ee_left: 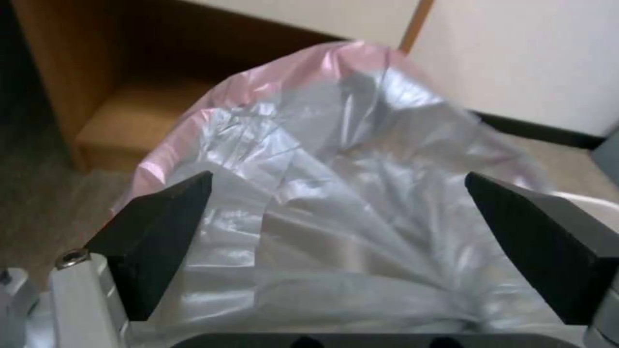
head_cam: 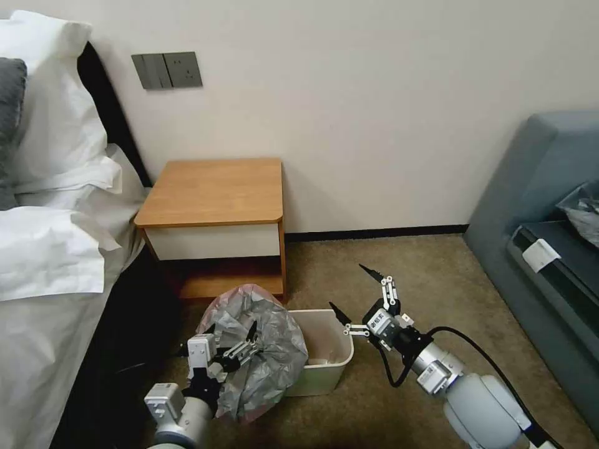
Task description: Pick up the garbage bag from the table and place it over the trash can.
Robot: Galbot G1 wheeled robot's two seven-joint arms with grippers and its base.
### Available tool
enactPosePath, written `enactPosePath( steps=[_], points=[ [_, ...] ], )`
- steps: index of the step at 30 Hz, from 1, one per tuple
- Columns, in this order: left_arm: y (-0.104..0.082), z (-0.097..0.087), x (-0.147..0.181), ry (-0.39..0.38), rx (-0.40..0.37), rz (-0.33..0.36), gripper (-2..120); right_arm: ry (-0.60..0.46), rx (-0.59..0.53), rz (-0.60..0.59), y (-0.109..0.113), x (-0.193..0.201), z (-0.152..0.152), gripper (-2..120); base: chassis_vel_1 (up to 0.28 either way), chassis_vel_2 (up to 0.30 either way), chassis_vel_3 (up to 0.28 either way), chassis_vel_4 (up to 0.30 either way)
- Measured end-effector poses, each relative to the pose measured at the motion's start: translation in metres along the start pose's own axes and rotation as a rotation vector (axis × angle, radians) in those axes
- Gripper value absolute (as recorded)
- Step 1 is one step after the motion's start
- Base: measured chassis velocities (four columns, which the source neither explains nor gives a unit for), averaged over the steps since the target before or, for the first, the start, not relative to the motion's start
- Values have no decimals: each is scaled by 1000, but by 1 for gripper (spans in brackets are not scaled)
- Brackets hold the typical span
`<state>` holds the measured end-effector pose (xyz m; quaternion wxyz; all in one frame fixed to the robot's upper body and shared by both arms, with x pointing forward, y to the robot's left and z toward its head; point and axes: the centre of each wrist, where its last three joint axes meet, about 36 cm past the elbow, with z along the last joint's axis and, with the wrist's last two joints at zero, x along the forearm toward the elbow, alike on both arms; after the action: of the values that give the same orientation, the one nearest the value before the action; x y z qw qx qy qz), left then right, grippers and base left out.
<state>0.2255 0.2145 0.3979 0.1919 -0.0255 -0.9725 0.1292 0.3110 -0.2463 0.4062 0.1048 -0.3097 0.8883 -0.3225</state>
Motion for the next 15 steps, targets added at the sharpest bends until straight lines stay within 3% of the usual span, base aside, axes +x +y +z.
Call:
enactPosePath(
  steps=[15],
  points=[
    [-7,12,-17,73,66,-10,96,3,-6,16,-5,11,0,100,0,0,0,0]
  ],
)
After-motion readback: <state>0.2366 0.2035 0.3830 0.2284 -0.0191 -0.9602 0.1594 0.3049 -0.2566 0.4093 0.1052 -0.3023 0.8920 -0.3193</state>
